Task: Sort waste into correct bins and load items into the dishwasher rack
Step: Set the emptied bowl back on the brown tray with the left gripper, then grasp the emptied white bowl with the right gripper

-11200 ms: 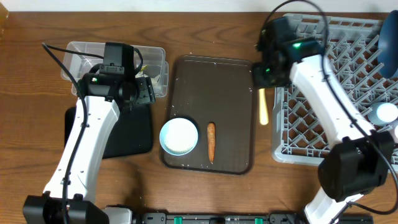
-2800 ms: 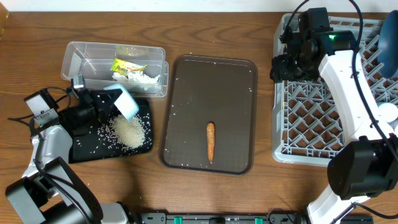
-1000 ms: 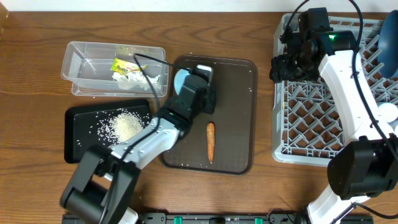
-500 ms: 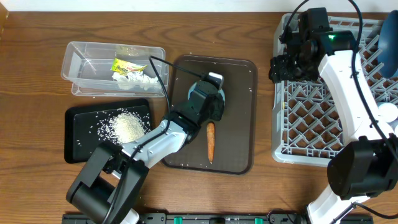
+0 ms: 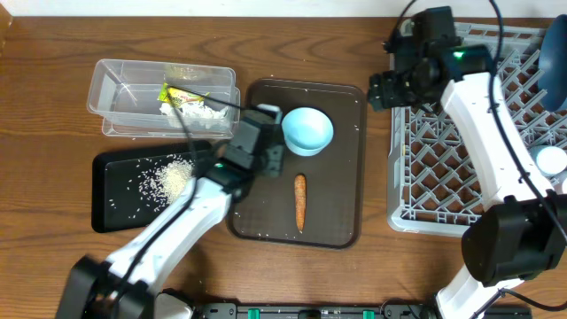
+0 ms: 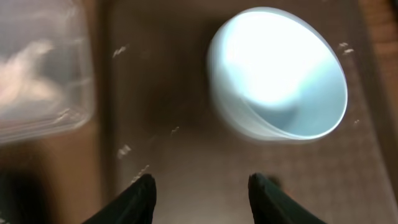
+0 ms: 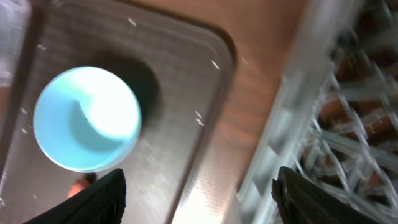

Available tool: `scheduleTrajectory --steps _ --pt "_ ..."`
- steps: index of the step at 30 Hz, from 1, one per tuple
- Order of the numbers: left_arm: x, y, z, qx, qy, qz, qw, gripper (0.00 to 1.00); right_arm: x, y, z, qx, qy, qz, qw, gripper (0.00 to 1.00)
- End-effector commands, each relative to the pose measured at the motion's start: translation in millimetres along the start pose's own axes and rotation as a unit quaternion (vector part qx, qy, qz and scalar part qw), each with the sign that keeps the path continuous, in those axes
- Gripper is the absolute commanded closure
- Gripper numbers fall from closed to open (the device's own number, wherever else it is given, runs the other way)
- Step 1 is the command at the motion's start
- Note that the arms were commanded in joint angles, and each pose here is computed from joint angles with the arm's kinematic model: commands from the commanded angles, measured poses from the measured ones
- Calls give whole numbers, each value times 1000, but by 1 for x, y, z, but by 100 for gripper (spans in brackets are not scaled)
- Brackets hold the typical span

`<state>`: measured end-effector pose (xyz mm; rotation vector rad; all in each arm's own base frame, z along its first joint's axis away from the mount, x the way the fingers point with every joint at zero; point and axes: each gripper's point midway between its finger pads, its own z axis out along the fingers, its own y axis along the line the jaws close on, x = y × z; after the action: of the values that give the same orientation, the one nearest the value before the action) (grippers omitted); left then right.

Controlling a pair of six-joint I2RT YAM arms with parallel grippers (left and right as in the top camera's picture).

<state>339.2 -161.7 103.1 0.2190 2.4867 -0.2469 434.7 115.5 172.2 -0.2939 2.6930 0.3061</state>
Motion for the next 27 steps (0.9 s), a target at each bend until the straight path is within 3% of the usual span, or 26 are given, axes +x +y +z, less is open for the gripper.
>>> scheduleTrajectory --steps 1,10,11,21,27 --pt "-2 20 -19 -20 4 -16 1000 50 1 26 4 -23 -7 -14 1000 26" --pt "0 59 -46 -54 3 -59 997 49 7 60 46 -44 -13 -26 999 32" --pt "-1 61 -47 -56 1 -61 997 45 8 64 51 -47 -14 -24 999 35" --pt "-1 64 -47 -58 2 -65 996 44 35 100 110 -65 13 -24 998 39" --pt "-1 64 -47 -58 2 -65 996 40 54 117 145 -69 40 -41 996 46"
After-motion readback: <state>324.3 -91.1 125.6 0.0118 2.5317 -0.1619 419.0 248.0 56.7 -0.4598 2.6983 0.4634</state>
